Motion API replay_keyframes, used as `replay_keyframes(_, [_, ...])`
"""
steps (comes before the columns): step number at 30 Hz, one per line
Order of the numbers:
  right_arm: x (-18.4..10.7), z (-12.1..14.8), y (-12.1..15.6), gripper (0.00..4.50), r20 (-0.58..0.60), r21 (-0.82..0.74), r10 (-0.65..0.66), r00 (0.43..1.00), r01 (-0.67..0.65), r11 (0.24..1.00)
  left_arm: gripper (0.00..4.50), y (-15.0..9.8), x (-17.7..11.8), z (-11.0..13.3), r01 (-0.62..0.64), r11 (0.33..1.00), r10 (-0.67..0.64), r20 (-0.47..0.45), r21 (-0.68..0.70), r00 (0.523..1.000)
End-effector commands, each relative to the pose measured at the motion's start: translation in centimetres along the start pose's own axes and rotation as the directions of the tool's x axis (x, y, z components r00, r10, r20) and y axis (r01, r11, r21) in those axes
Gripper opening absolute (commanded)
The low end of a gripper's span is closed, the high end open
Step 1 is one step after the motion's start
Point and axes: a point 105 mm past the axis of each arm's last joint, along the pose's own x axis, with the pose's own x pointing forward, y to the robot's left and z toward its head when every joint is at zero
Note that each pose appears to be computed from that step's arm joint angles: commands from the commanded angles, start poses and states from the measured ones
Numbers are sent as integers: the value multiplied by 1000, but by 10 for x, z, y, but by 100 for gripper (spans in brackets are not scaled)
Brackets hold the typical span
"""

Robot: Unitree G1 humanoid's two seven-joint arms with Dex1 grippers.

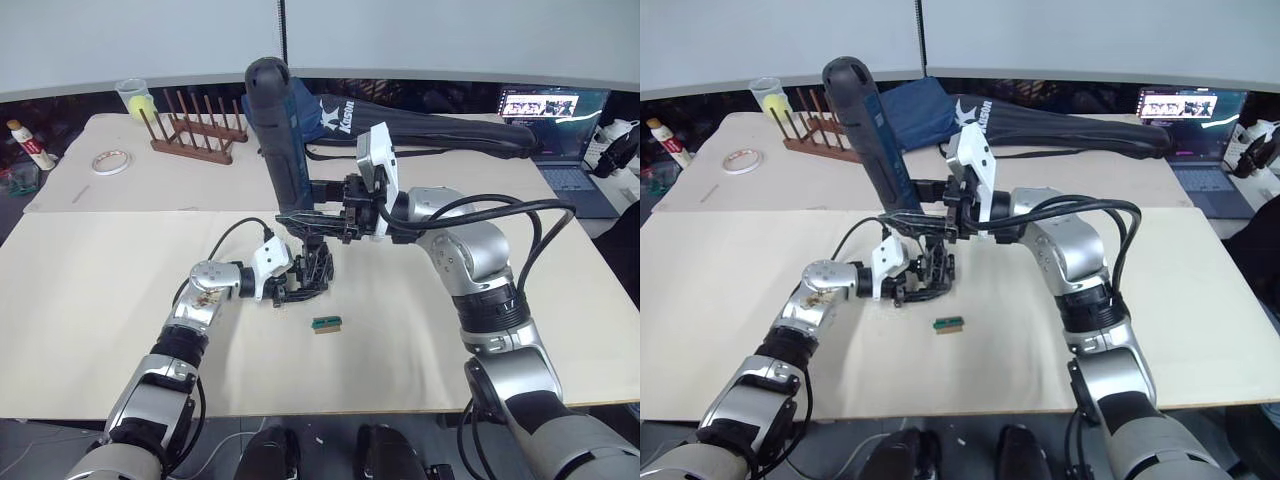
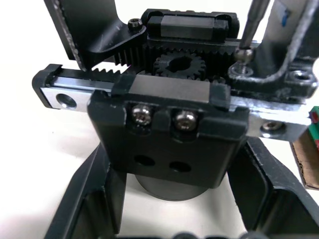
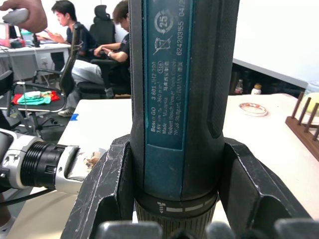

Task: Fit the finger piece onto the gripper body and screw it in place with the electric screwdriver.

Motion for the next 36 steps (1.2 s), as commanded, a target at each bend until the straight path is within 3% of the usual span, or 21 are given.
replay_keyframes(1, [-6, 8, 3, 193, 25, -40, 6, 1000, -5, 999, 231, 9, -3, 8, -22, 999, 22, 3, 43, 1000])
replay_keyframes(36, [-6, -42, -3, 193, -31, 138, -23, 999, 27, 990, 231, 10, -2, 10, -13, 998, 13, 2, 55, 1000])
